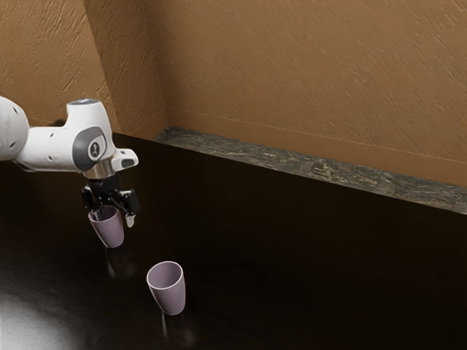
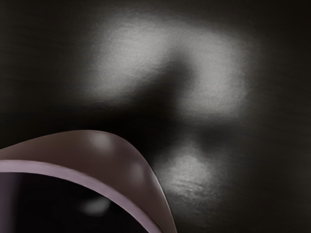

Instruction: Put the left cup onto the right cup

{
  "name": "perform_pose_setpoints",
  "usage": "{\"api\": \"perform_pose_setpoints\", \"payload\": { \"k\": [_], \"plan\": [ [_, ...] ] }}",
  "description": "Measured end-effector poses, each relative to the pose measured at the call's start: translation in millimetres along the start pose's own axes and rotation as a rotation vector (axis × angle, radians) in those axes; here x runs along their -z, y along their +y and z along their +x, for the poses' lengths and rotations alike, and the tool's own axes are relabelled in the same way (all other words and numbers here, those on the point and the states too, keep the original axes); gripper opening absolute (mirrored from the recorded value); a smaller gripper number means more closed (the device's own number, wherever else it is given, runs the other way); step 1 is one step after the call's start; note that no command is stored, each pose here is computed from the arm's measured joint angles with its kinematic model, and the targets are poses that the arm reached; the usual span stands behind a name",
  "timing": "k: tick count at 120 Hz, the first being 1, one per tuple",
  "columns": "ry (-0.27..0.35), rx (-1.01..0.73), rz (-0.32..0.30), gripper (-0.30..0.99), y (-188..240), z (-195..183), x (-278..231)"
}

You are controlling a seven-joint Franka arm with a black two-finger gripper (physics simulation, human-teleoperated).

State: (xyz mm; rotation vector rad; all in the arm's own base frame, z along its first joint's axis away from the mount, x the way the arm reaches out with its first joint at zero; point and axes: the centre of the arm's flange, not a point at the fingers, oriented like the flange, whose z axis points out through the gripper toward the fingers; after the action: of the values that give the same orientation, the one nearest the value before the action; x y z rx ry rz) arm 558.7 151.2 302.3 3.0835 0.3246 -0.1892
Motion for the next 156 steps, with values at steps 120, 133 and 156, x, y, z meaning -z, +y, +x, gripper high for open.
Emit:
{"api": "perform_pose_setpoints", "payload": {
  "k": [120, 133, 156],
  "plan": [
    [0.03, 0.017, 0.017, -0.09, 13.3, -12.9, 50.7],
    [0.045, -0.001, 0.029, -0.09, 29.0, -19.3, 72.9],
    [0.032, -0.014, 0.035, -0.09, 57.1, -32.0, 96.0]
  ]
}}
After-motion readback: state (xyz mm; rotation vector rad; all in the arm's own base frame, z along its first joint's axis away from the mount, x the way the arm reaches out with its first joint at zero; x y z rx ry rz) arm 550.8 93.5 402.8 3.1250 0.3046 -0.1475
